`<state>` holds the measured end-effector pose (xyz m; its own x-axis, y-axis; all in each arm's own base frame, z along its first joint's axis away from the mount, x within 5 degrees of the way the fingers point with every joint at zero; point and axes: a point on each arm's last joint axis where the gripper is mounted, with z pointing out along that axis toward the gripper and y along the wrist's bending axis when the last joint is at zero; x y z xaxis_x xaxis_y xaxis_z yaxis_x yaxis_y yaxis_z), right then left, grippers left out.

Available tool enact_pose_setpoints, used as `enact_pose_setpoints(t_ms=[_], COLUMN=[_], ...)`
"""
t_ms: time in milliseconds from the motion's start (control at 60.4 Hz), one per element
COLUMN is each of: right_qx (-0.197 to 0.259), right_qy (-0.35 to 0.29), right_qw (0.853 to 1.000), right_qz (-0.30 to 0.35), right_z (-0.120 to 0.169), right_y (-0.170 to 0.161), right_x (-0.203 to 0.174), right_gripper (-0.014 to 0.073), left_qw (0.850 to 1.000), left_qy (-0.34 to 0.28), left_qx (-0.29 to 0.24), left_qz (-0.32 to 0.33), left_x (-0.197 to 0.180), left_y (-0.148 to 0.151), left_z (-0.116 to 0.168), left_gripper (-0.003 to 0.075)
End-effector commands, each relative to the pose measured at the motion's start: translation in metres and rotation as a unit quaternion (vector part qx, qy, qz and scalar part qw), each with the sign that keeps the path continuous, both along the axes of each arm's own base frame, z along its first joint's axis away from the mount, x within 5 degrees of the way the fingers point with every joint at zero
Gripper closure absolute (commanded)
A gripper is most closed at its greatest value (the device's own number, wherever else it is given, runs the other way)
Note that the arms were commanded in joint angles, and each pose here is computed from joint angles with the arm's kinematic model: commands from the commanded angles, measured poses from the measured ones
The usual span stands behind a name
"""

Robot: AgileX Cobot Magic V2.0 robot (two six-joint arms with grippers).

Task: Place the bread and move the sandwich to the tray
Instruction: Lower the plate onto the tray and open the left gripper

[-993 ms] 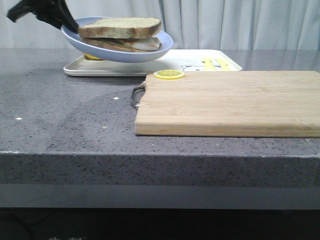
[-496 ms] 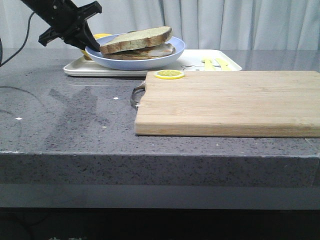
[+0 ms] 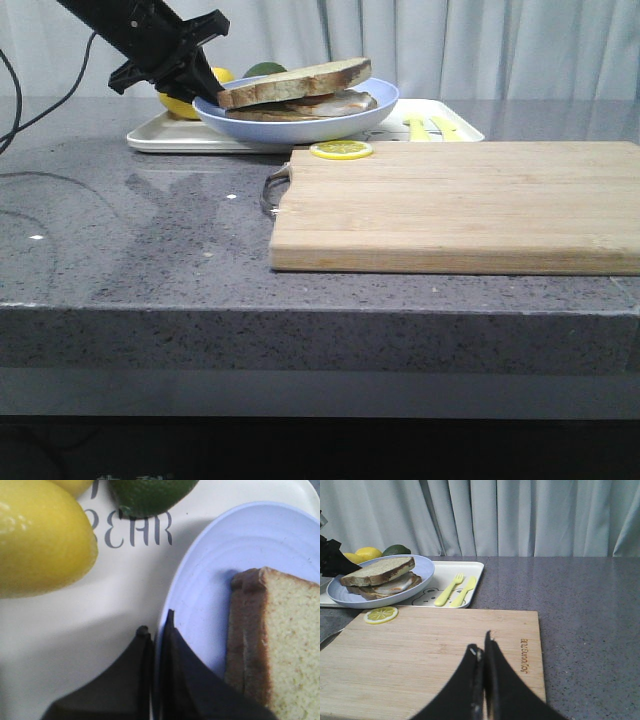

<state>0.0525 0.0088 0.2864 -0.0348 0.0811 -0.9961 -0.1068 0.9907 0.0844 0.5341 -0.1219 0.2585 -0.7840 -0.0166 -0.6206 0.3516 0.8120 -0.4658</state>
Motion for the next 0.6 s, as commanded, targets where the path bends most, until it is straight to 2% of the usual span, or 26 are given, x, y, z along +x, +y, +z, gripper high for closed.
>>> enact_pose_setpoints(t_ms=[0,149,281,414,480,579], right_qx=[0.006,0.006,0.006,0.006,0.006,0.006], right_qy=[-0.046,-0.046,-0.046,-0.046,-0.046,-0.046], right_qw=[0.999,0.999,0.999,0.999,0.999,0.999], right_qz=[-0.012,-0.012,-0.012,-0.012,-0.012,-0.012], right_z=[0.0151,0.0151,0.0151,0.0151,0.0151,0.0151], right_y=[-0.0020,-0.0020,-0.0020,-0.0020,-0.0020,-0.0020], right_x=[-0.0009,-0.0009,-0.0009,-0.0009,-0.0009,-0.0009], right_gripper=[0.0652,0.0652,0.0652,0.0652,0.0652,0.0652], left_qw=[0.995,0.993,0.992,0.991,0.991,0.992], left_qy=[-0.092,-0.109,-0.112,-0.121,-0.120,-0.113], left_qx=[-0.036,-0.041,-0.042,-0.044,-0.044,-0.043], left_qz=[0.017,0.035,0.039,0.046,0.044,0.034], left_x=[-0.0069,-0.0009,0.0013,0.0028,0.0022,-0.0001], left_y=[-0.0024,-0.0013,-0.0010,-0.0003,-0.0005,-0.0015], left_z=[0.0574,0.0549,0.0522,0.0536,0.0544,0.0556], left_gripper=[0.0666,0.0505,0.0414,0.0290,0.0250,0.0248])
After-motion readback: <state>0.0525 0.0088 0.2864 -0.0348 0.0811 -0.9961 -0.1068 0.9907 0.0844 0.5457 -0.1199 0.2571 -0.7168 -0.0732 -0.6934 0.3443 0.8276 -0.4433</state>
